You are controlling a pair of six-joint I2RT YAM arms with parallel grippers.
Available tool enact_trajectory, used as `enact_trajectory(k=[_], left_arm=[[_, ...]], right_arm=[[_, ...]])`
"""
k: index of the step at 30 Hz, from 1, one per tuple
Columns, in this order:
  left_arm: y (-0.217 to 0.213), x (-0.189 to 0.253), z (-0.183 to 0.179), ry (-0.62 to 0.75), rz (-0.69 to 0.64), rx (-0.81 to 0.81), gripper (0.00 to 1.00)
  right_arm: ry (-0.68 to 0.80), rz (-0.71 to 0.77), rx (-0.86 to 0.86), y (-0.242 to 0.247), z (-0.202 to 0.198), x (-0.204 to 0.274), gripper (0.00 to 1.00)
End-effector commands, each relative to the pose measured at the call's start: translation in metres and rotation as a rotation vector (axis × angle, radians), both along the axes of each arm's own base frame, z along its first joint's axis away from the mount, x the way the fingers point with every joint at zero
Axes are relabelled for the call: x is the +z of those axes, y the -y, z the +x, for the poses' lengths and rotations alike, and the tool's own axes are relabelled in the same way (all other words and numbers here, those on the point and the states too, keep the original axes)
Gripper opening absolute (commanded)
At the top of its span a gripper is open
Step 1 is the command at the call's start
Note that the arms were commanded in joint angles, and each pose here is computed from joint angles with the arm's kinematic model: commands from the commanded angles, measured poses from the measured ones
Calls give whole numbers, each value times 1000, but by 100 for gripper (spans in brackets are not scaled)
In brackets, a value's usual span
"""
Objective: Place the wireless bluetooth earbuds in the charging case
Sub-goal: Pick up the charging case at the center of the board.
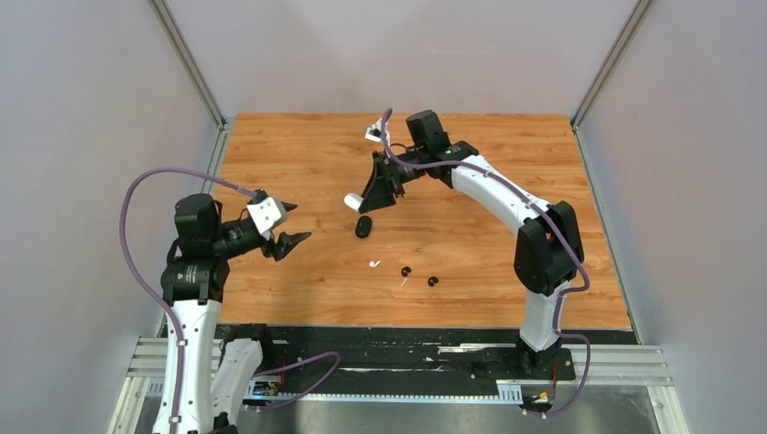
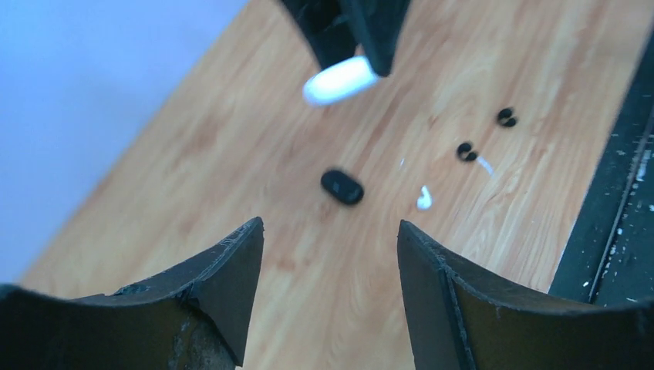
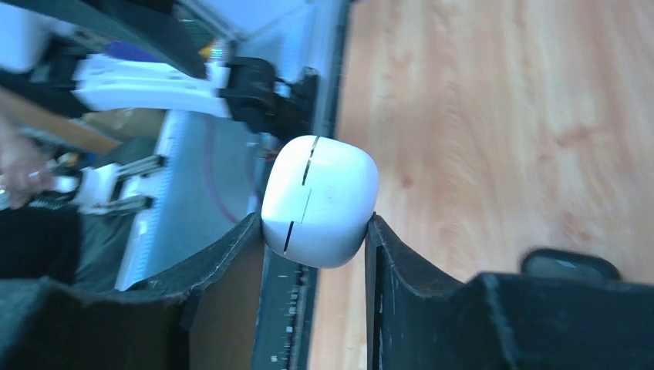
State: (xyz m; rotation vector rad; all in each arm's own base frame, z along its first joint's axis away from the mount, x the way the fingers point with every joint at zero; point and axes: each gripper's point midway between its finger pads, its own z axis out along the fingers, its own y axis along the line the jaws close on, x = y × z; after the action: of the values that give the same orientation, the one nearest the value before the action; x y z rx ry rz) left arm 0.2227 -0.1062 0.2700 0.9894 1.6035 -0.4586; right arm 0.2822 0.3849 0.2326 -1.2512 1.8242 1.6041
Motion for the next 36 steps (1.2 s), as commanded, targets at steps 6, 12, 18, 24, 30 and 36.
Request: enact_trajectory(k=[6,12,18,24,30,36], left_arm=[[76,56,-22,266,-83,-565,68],[99,57,-10,257,-137,-585,65],[114,62,-18,300,-128,-626,59],[124,66,-19,329,-123,-655,53],[129,63,-23,353,-90,-702,33],[131,66,-28,375,-86,-728,10]], right_arm=[[-12,282,374,28,-87,107,9],[-4,296,396,33,-99,113,8],[-21,287,397,31,-99,108,8],[-35,285,402,29,-97,108,8],[-44,281,403,27,-94,106,8],[-69,237,341,22,-78,96,21]])
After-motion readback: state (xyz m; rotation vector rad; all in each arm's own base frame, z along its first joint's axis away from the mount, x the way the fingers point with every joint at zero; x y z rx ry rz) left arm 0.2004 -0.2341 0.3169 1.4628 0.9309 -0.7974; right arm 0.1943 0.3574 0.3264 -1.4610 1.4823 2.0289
